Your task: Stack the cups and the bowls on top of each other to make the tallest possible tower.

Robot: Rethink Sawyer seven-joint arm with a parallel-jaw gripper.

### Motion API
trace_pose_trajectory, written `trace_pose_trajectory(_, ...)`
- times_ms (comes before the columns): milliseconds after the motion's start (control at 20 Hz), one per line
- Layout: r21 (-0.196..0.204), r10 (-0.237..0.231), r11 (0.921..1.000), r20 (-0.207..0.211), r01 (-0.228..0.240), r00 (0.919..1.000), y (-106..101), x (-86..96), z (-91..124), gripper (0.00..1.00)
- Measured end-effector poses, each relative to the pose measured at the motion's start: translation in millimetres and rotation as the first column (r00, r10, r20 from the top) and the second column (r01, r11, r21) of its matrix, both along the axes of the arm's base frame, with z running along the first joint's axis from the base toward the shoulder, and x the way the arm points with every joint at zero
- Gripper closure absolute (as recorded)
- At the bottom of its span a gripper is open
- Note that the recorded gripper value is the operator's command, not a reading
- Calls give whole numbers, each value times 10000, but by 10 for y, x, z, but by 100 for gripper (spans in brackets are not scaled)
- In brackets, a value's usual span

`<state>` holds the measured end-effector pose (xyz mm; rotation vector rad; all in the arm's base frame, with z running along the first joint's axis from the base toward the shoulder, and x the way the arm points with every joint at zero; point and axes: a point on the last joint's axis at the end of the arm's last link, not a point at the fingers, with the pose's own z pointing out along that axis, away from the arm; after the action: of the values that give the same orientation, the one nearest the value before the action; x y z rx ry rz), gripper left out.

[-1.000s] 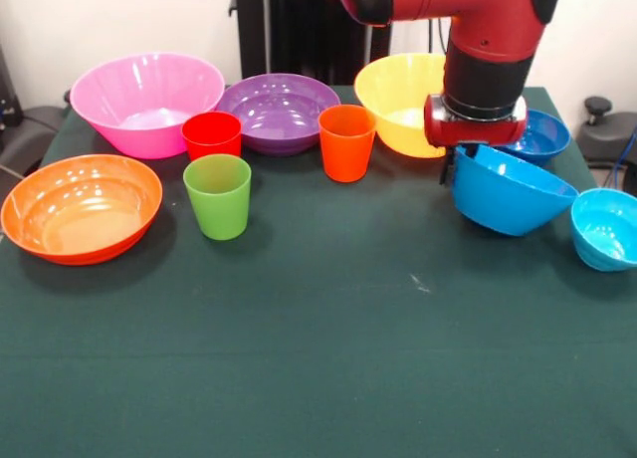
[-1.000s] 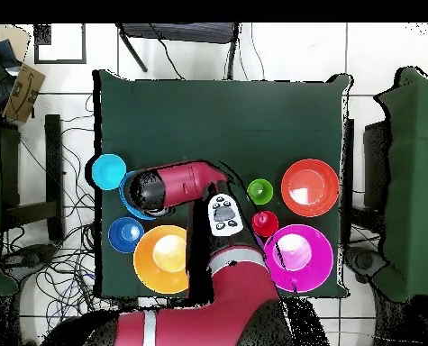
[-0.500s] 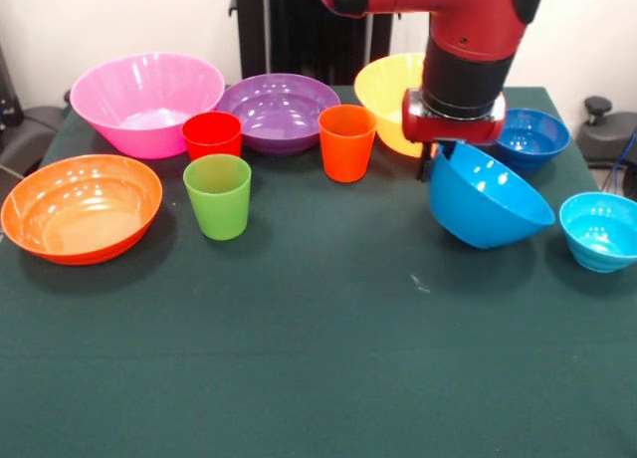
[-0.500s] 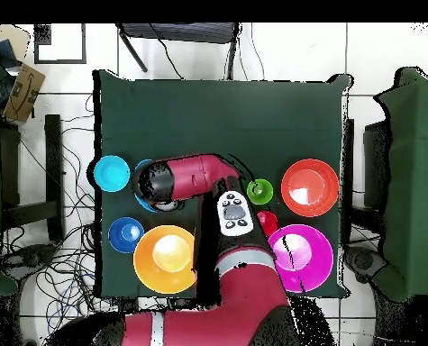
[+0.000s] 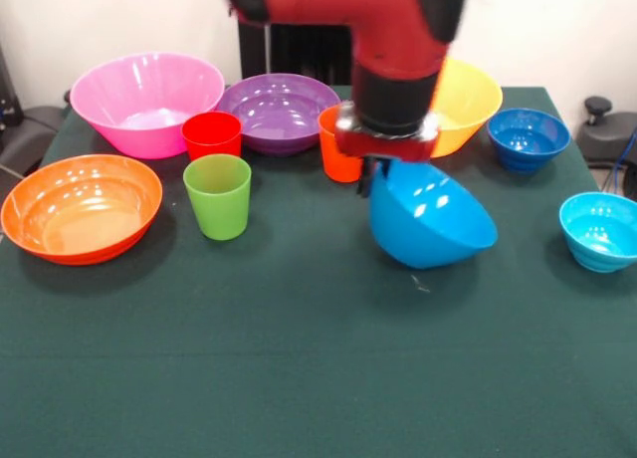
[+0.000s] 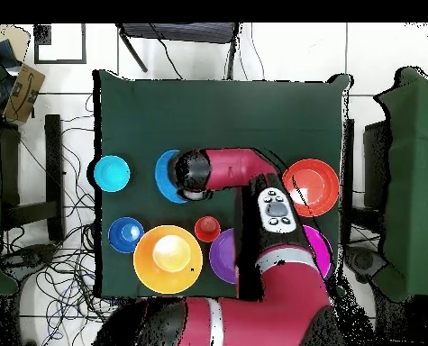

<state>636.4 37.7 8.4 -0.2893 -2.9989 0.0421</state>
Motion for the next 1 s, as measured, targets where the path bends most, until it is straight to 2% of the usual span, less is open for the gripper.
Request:
trace_pose_trajectory(150,118,-488,9987,-37,488,9988,-266,87,-137,100)
trace_pose_trajectory(300,468,-1021,9937,-33,1021,9948,-530,265,-322,100)
trace_pose_trajectory(350,552,-1067,9927,-57,1069,9943,-557,303,-354,100)
trace_pose_trajectory(450,833,-1106,9902,-196,1119,9937,-610,421,-426,100)
trace_pose_trajectory(700,1164,-886,9887,-535,944,9946,-643,559,-465,100)
trace_pose_trajectory(1000,1344,-653,9882,-686,741,9955,-634,692,-489,100)
